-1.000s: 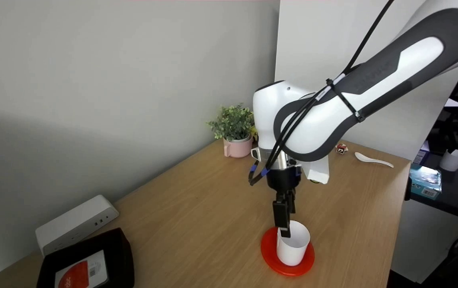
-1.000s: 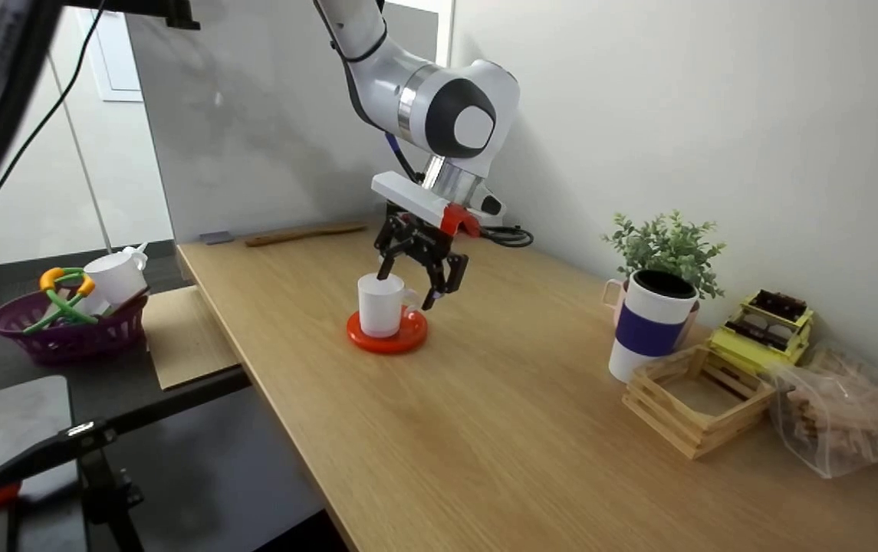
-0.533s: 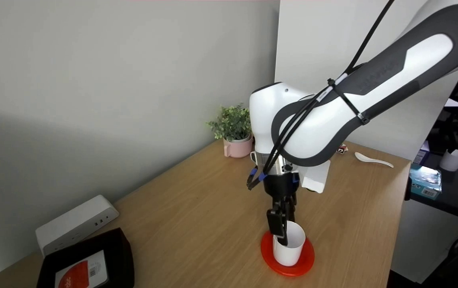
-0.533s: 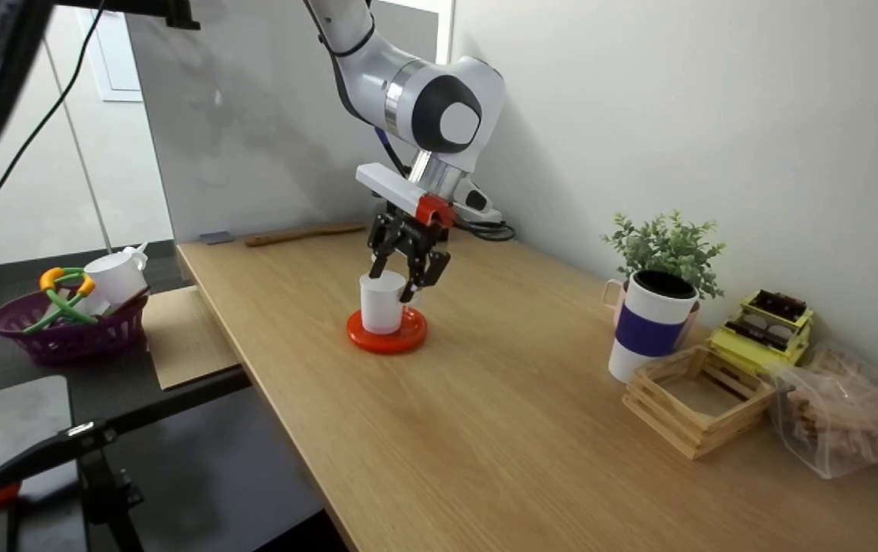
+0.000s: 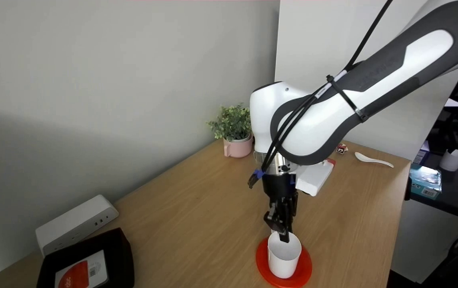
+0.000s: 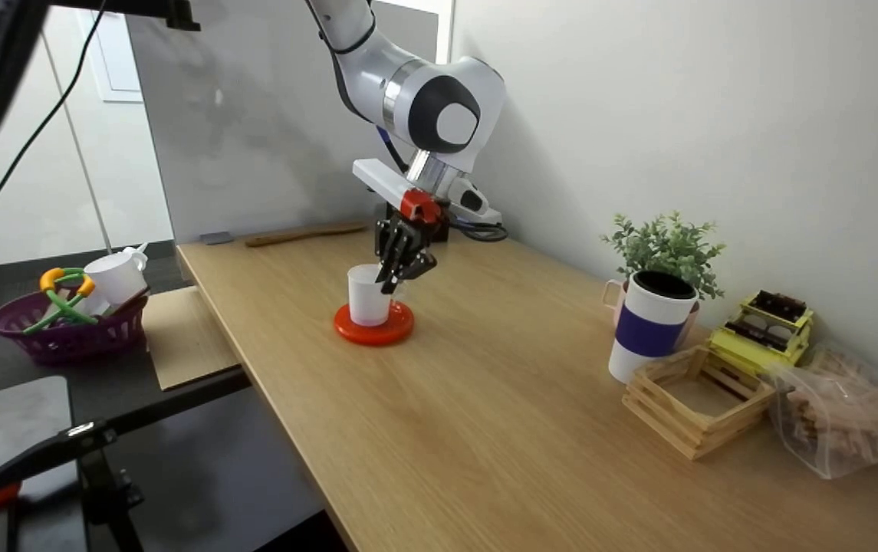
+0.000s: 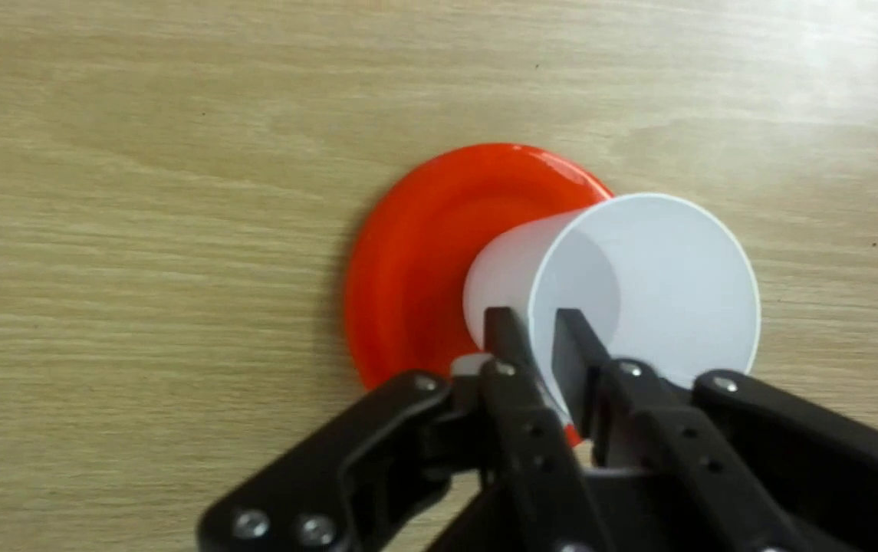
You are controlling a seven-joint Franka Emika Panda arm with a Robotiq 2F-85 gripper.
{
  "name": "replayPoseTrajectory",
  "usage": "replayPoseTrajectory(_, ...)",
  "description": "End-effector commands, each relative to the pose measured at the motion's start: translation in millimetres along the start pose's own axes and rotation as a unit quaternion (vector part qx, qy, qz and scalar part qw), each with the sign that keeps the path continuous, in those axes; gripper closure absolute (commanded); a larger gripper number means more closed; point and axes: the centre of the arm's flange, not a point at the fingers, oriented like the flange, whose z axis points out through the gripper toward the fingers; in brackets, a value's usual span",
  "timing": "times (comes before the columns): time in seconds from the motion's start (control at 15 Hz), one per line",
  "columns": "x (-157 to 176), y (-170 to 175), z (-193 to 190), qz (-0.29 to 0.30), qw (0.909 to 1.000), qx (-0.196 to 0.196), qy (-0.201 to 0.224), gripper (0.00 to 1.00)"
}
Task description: Pick the cup on the plate and put it on the table
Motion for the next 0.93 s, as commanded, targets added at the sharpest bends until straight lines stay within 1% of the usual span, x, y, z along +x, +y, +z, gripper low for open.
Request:
replayPoseTrajectory(0.0,-17,-2,-4,0.021,0.9997,0.007,0.007,1.00)
replayPoseTrajectory(0.27,-30,-7,-2,0.041,0.9990,0.004,0.020,1.00)
replayPoseTrajectory(0.47,-47,-17,-3,0.060,0.9970,-0.003,0.048,1.00)
replayPoseTrajectory(0.87,-89,-40,-14,0.091,0.9899,-0.013,0.107,1.00)
